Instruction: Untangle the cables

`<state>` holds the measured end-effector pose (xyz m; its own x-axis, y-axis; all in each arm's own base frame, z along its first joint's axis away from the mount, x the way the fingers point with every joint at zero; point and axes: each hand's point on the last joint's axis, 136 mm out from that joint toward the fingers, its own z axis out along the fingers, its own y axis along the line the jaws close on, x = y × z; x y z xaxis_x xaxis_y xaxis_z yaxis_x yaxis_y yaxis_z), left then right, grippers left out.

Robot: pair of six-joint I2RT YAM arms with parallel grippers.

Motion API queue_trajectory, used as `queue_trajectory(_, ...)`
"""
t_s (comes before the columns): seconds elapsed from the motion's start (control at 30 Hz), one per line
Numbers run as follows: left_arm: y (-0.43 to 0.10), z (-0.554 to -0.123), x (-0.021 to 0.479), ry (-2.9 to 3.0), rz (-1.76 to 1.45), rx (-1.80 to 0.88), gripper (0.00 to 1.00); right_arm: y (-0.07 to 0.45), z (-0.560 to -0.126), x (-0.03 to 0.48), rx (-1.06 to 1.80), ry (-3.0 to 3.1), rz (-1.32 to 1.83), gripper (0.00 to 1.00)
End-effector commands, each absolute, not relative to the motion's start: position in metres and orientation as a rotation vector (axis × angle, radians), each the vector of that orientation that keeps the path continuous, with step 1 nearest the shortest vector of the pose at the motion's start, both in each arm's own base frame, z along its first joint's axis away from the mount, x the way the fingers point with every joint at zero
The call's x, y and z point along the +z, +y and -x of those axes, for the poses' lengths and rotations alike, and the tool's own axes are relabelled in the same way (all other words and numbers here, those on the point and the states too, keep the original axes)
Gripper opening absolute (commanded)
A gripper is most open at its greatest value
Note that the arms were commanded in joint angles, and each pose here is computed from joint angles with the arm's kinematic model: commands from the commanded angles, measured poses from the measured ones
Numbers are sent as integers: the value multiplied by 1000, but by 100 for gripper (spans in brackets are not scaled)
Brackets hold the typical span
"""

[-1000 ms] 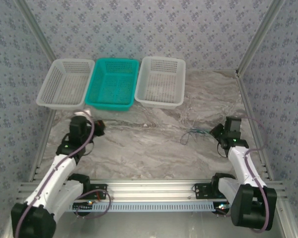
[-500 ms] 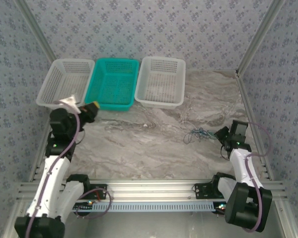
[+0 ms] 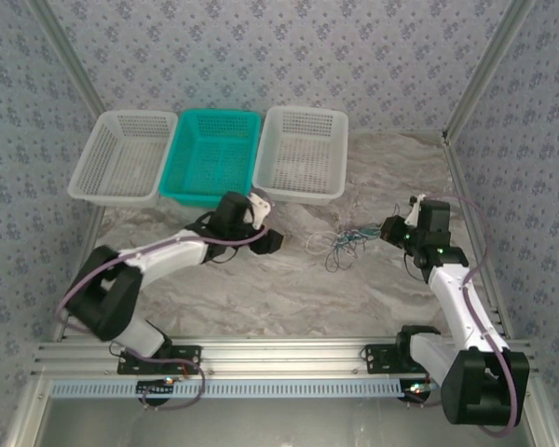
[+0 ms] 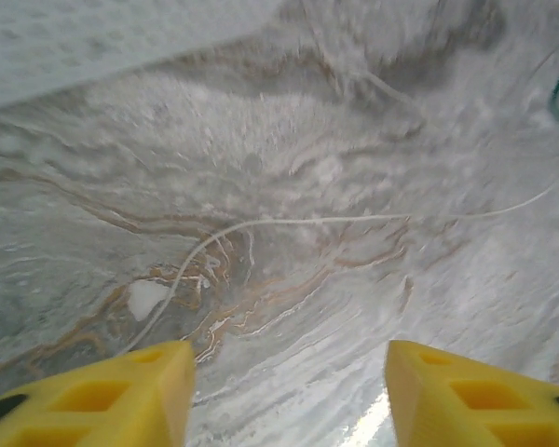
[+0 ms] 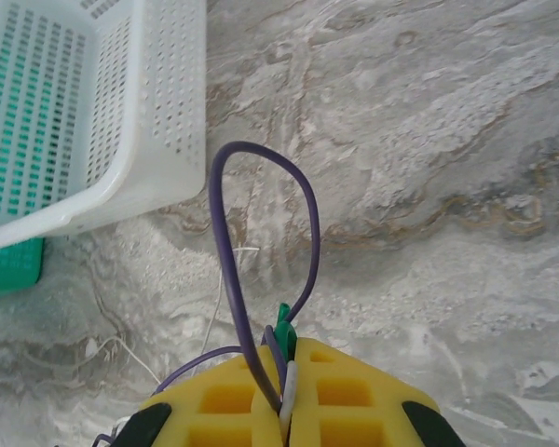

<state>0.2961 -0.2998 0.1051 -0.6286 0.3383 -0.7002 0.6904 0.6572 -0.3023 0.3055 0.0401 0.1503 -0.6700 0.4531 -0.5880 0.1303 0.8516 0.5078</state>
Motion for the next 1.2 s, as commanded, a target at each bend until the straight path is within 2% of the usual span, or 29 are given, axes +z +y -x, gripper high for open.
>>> queue_trajectory(0.0,-320,-311,99,2197,-962,-665,63,50,-303,155,574,2313,-352,0)
queue_trajectory(0.1,-324,-320,80,2227,-1017,-612,70,54,-303,153,585,2326,-343,0)
queue_trajectory(0.27,-352,-302,68,2150,-1190,-782,85,58,-305,148,627,2328,-359,0)
queue_trajectory(0.4,-376,-277,75,1987,-1330,-913,89,55,-310,143,669,2357,-499,0)
queue_trajectory(0.57,-406,-246,85,1613,-1415,-862,94,64,-316,143,814,2365,-618,0)
queue_trajectory(0.83,-424,-287,105,1531,-1172,-781,94,84,-319,162,984,2317,-579,0)
queue_trajectory(0.93,-425,-294,109,1524,-1151,-755,89,89,-317,167,1023,2312,-561,0)
queue_trajectory(1.0,-424,-295,111,1519,-1144,-745,80,91,-315,169,1041,2308,-556,0)
queue_trajectory(1.1,-421,-296,115,1512,-1127,-739,58,89,-315,168,1037,2305,-572,0)
queue_trajectory(1.17,-418,-294,119,1503,-1114,-742,40,87,-315,165,1041,2305,-589,0)
